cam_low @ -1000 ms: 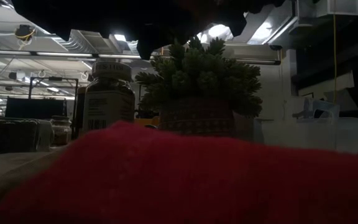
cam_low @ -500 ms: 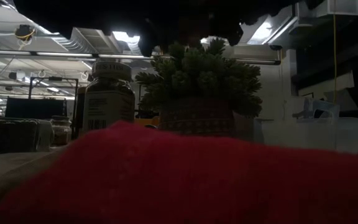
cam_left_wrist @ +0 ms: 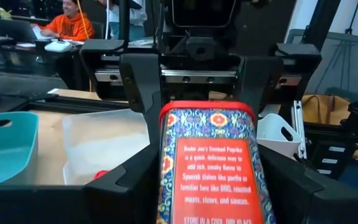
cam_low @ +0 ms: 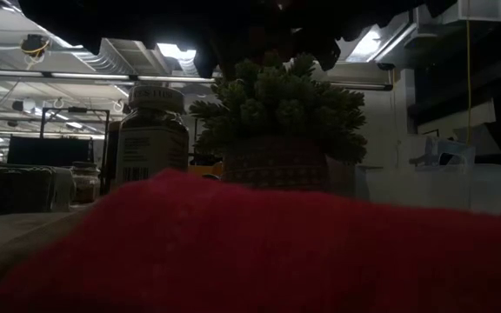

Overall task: Sort spices by type
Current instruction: Put the red seasoning can into the left transparent bin, then put the yellow seasoning bottle into the yellow bin

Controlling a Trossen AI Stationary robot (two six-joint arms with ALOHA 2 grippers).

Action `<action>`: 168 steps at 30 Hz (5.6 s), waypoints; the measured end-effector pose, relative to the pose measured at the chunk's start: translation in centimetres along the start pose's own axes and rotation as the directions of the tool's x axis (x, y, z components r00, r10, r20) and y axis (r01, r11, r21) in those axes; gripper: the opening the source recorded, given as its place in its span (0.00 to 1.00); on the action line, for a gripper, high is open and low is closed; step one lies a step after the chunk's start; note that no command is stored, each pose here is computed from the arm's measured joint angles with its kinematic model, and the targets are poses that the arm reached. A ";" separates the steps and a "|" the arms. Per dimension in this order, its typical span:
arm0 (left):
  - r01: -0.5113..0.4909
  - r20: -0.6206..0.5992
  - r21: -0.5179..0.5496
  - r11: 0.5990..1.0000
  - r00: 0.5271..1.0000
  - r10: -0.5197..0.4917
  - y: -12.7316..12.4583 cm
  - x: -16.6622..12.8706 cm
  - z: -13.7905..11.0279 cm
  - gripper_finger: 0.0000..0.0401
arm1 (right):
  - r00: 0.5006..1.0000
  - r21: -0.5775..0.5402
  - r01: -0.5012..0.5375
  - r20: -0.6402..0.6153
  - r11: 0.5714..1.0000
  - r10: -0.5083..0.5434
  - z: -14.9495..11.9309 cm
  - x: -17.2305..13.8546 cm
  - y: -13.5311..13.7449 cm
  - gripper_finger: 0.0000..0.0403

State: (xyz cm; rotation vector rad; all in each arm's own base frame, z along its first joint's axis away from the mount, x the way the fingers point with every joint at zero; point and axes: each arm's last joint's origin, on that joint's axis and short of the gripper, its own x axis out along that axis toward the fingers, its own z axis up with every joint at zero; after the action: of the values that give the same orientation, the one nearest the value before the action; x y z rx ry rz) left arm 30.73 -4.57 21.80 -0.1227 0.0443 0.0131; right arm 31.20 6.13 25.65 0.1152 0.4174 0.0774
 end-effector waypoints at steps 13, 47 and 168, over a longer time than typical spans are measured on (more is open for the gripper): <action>0.038 0.017 -0.026 0.999 0.999 -0.038 -0.1 -0.1 0.4 0.52 | 0.996 -0.008 0.007 -0.085 1.000 -0.008 -0.5 -0.9 -0.1 0.57; 0.041 0.070 0.016 0.999 0.997 -0.042 0.0 -0.9 1.9 0.52 | 0.839 -0.008 0.145 -0.528 0.989 -0.127 -2.9 -10.0 -1.4 0.58; -0.250 -0.578 0.126 0.960 0.768 0.275 3.8 -10.7 2.1 0.63 | 0.665 -0.019 0.187 -0.734 0.982 -0.141 0.2 -5.4 -0.4 0.80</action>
State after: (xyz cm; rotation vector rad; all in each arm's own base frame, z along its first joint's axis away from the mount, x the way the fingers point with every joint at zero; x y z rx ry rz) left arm 20.10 -0.67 23.92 -0.0736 0.6947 0.2579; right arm 26.40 5.22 27.98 0.0994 1.2504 -0.0766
